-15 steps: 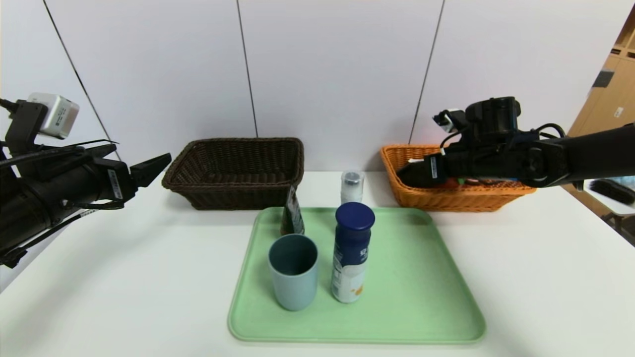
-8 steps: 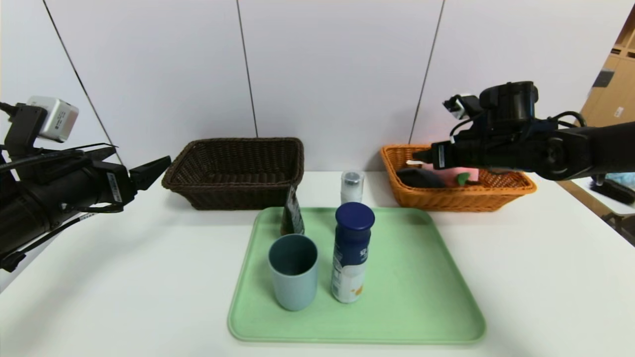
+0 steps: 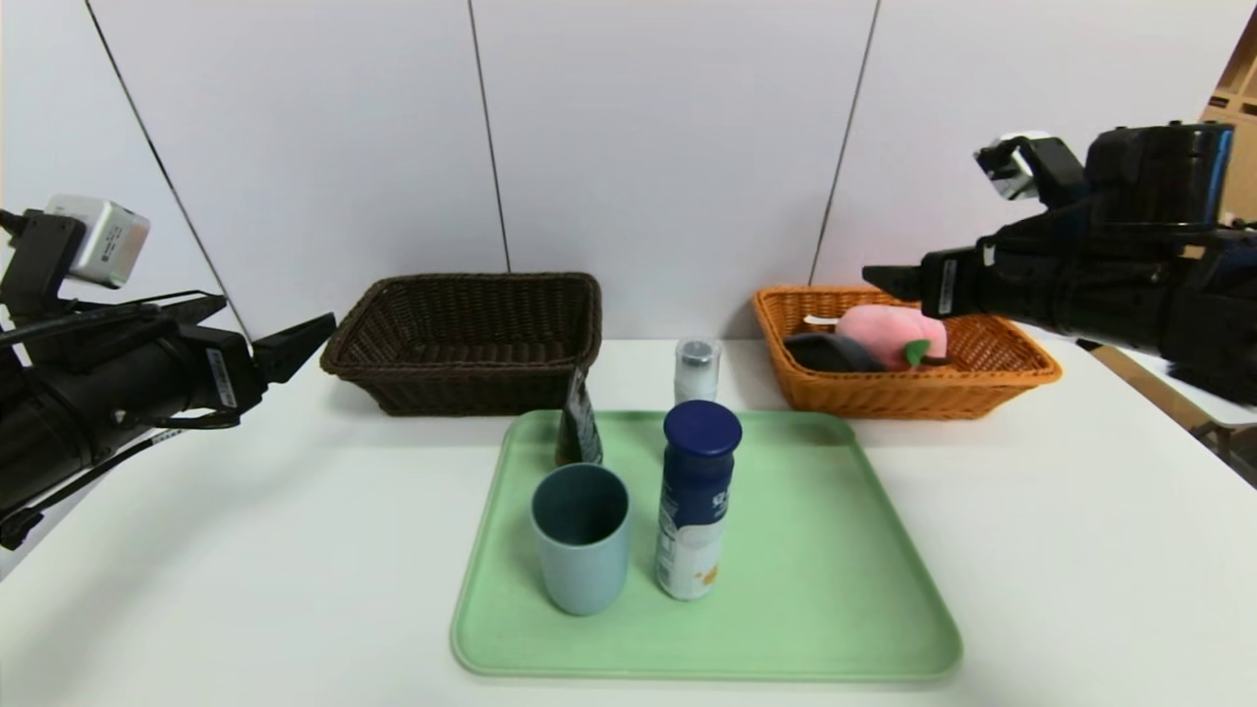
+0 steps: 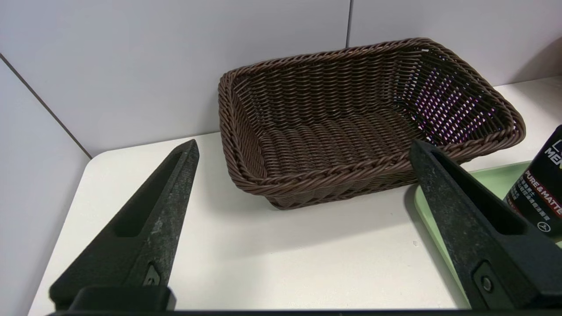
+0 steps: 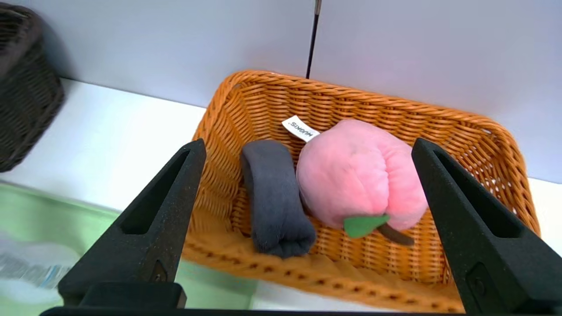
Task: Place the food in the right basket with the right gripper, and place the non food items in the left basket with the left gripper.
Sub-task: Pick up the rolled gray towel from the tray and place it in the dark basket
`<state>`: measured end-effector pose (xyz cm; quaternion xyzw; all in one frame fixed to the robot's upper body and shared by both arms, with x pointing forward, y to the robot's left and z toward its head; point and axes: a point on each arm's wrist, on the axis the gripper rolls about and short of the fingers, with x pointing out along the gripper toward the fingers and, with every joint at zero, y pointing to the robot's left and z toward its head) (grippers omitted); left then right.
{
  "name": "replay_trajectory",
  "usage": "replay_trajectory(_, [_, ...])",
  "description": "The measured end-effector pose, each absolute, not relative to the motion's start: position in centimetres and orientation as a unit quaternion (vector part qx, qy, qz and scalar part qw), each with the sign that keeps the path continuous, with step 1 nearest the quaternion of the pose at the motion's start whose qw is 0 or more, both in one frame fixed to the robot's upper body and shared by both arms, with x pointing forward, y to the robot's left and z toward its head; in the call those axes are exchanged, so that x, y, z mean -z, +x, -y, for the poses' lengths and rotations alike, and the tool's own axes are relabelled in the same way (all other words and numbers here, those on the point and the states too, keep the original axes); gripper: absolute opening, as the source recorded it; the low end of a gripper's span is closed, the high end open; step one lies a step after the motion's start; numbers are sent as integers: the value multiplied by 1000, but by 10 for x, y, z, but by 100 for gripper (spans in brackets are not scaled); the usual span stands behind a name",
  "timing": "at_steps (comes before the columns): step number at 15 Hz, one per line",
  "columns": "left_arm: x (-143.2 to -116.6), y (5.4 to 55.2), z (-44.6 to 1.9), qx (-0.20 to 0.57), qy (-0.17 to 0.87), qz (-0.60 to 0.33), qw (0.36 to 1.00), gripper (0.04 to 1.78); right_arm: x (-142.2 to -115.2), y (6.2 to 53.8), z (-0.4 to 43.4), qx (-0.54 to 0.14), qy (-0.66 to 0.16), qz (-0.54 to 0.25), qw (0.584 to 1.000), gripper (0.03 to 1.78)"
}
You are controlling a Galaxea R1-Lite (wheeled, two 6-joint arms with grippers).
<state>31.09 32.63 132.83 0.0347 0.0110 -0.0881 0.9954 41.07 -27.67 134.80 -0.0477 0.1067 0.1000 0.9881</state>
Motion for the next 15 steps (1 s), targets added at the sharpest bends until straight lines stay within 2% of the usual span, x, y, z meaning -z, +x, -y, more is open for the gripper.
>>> replay_trajectory(5, [-1329,307,-326,88,35,-9,995,169,-1344,364,275,-109,-36,-42,993,166])
replay_trajectory(10, [-1330,300,-327,88,36,-3,996,169,-1369,361,300,-57,-24,2,998,168])
replay_trajectory(15, [-1331,297,-327,87,36,0,996,169,-1373,361,309,-43,-24,8,999,169])
